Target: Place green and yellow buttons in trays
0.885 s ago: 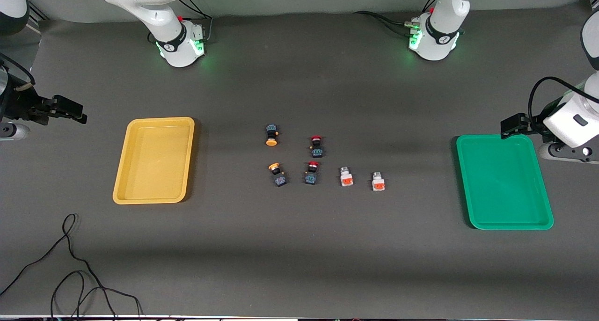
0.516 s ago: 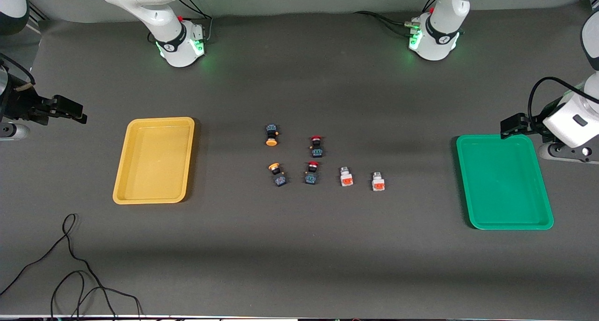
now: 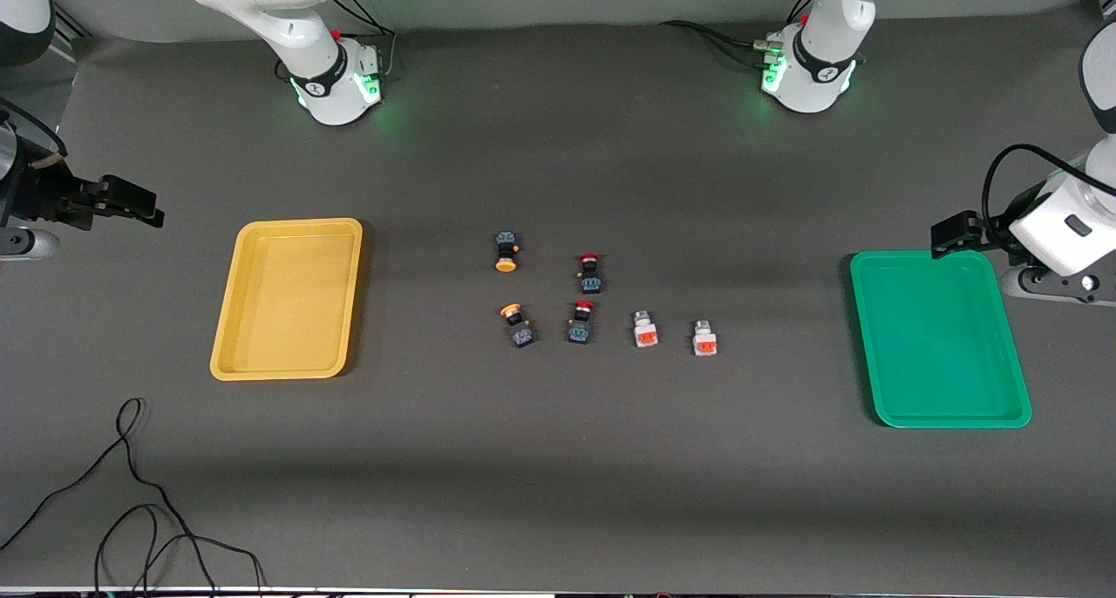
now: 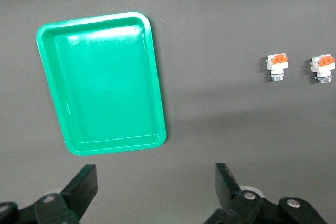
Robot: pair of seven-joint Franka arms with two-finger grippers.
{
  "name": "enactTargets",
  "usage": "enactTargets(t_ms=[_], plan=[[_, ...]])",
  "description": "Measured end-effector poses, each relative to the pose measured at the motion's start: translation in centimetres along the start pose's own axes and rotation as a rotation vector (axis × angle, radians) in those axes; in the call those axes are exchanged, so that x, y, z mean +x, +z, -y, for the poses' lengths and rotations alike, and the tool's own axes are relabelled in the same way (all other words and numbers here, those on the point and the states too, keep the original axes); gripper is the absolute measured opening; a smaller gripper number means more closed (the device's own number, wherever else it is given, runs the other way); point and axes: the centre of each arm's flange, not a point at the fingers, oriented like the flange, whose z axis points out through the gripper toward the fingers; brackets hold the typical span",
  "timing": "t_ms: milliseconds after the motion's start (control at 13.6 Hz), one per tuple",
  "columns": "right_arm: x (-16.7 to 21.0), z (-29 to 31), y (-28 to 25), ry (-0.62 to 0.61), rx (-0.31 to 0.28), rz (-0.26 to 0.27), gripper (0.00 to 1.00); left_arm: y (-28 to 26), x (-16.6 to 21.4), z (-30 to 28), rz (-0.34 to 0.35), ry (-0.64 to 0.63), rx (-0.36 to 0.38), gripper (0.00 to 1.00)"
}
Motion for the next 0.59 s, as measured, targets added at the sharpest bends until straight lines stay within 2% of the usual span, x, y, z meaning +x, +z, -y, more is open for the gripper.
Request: enactTargets(t_ms=[295,590], plan=[[-0.3,6.9,0.7,-0.034,-0.009,0.019,1.0,0.0,0.0,-0.3,0.0,0.004,-0.001,1.0],[-1.8,17.1,1.8,0.059,0.012,0.013,1.0,0.1,0.4,-3.5,-0.002,-0.009,-0.021,1.0]])
